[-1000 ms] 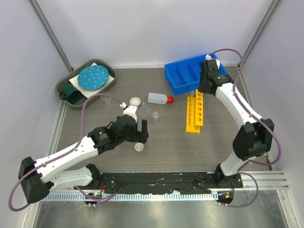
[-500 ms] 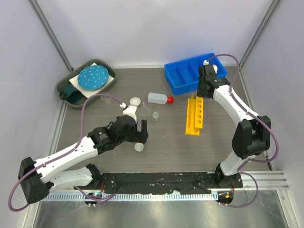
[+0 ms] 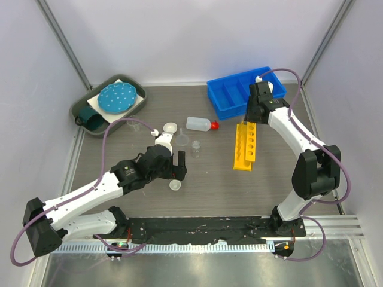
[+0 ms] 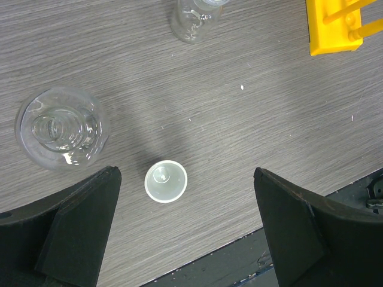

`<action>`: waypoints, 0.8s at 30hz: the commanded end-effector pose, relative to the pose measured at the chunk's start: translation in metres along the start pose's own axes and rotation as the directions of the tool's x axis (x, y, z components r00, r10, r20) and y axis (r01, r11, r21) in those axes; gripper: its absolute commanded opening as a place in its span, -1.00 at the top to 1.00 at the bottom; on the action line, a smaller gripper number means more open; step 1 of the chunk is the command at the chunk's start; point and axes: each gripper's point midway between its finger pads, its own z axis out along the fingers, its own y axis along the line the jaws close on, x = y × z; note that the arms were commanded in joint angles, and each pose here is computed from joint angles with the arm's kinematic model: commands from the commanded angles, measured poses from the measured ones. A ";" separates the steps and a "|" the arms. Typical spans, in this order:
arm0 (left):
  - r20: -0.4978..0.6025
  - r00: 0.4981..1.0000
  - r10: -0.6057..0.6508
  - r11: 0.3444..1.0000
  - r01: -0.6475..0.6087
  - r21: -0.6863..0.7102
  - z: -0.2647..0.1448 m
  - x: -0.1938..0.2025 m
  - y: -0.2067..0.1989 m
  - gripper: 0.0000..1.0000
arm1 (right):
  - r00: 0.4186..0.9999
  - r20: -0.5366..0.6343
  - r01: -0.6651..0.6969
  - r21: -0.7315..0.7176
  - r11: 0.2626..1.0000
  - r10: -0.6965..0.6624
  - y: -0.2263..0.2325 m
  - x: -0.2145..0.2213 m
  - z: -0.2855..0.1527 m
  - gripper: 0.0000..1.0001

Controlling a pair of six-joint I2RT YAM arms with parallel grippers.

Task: Organize the chemistry lab equipment

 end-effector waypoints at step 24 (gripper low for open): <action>0.054 0.998 0.007 0.962 0.008 -0.271 0.006 -0.010 0.043 -0.93 | 0.942 0.322 0.165 -0.203 0.965 -0.093 0.073 -0.027 -0.185 -0.26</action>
